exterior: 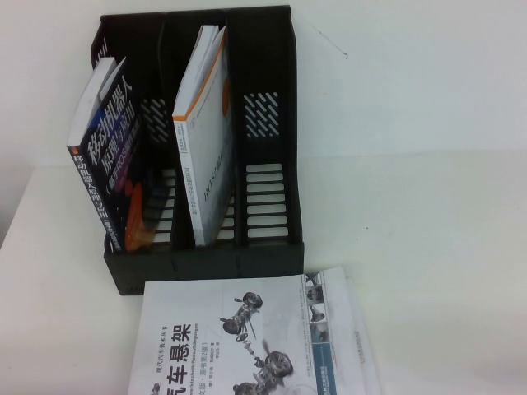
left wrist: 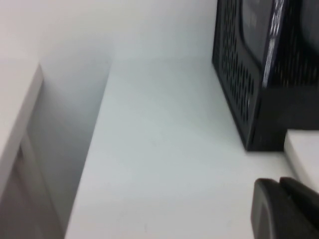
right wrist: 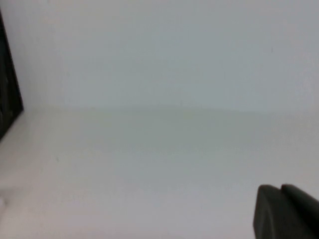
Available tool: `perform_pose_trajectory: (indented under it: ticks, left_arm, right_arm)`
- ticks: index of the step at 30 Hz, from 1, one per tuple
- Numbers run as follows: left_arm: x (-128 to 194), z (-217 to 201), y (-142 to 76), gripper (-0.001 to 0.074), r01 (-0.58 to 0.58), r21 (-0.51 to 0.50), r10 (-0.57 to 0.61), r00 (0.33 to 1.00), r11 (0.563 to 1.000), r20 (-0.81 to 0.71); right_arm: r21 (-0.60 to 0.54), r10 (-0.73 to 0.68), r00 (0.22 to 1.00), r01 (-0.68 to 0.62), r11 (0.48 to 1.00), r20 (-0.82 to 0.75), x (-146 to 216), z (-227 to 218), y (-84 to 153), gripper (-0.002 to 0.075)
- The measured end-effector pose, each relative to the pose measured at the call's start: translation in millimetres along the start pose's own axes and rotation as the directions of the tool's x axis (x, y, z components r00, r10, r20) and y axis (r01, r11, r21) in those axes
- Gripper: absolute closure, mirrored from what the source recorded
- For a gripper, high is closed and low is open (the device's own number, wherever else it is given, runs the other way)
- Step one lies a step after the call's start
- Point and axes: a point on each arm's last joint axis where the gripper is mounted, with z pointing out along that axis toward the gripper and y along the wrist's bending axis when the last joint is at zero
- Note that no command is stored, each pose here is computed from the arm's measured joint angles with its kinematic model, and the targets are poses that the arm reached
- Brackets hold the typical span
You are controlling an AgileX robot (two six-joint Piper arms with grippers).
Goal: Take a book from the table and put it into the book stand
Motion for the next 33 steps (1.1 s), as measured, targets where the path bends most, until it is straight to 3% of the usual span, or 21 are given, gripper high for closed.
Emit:
perform_pose_trajectory:
  ticks: [8, 16, 23, 33]
  left_arm:
    - [-30.9, -5.4, -2.0, 0.0737, -0.009, 0.021, 0.001, 0.939, 1.000, 0.345]
    - [-54.6, -18.4, -3.5, 0.0737, -0.018, 0.036, -0.008, 0.796, 0.999, 0.606]
    - [-57.9, -21.0, -3.8, 0.0737, -0.020, 0.038, -0.009, 0.767, 0.999, 0.642]
    - [-60.0, -22.9, -1.7, 0.0737, 0.036, 0.057, -0.065, 0.746, 0.998, 0.663]
  right_arm:
    - [-0.048, 0.004, 0.939, 0.014, 0.999, 0.345, -31.4, -5.7, 4.5, 0.0729]
    - [-0.121, 0.089, 0.766, -0.014, 0.993, 0.636, -58.5, -21.6, 7.6, 0.0729]
    - [-0.151, 0.113, 0.613, 0.010, 0.989, 0.782, -71.9, -35.9, 9.1, 0.0729]
    - [-0.157, 0.120, 0.566, 0.017, 0.987, 0.816, -75.1, -40.3, 9.4, 0.0729]
